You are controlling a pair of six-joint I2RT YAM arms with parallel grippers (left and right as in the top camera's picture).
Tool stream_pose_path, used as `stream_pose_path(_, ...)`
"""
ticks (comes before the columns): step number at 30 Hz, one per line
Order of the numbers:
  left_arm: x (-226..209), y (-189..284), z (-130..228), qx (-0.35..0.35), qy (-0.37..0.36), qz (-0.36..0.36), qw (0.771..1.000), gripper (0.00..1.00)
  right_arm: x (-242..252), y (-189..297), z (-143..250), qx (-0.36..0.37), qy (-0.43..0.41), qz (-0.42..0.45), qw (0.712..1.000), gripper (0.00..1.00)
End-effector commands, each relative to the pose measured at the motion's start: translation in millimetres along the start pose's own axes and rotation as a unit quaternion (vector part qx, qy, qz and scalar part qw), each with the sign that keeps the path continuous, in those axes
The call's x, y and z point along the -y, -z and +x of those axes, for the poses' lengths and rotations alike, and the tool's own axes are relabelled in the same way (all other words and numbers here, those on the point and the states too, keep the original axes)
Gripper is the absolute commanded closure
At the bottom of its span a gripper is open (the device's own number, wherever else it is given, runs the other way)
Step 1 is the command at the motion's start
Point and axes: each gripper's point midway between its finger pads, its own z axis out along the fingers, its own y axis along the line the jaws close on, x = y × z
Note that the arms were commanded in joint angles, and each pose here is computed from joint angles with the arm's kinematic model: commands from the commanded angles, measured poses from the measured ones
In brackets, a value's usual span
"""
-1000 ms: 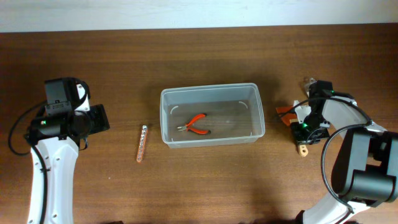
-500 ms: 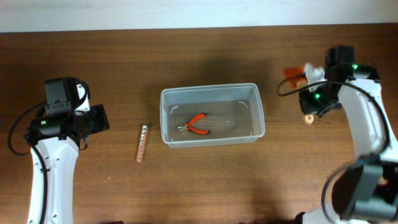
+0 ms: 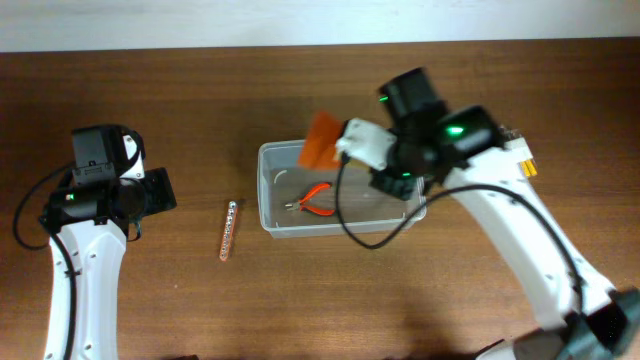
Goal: Pack container
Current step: 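Lift the orange scraper and carry it over the clear box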
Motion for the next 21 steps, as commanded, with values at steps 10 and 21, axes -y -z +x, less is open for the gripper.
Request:
stream_pose_path(10,-1.0,4.0,0.0,0.007,0.0,-0.003,1.0,0.38,-18.0,-110.4,3.8,-0.061,0.03,-0.108,0.992,0.96)
stream_pose_path(21,-1.0,4.0,-0.1,0.007,0.0,-0.003,1.0,0.38,-31.4,-143.1,15.5,-0.089,0.019,-0.151,0.984,0.85)
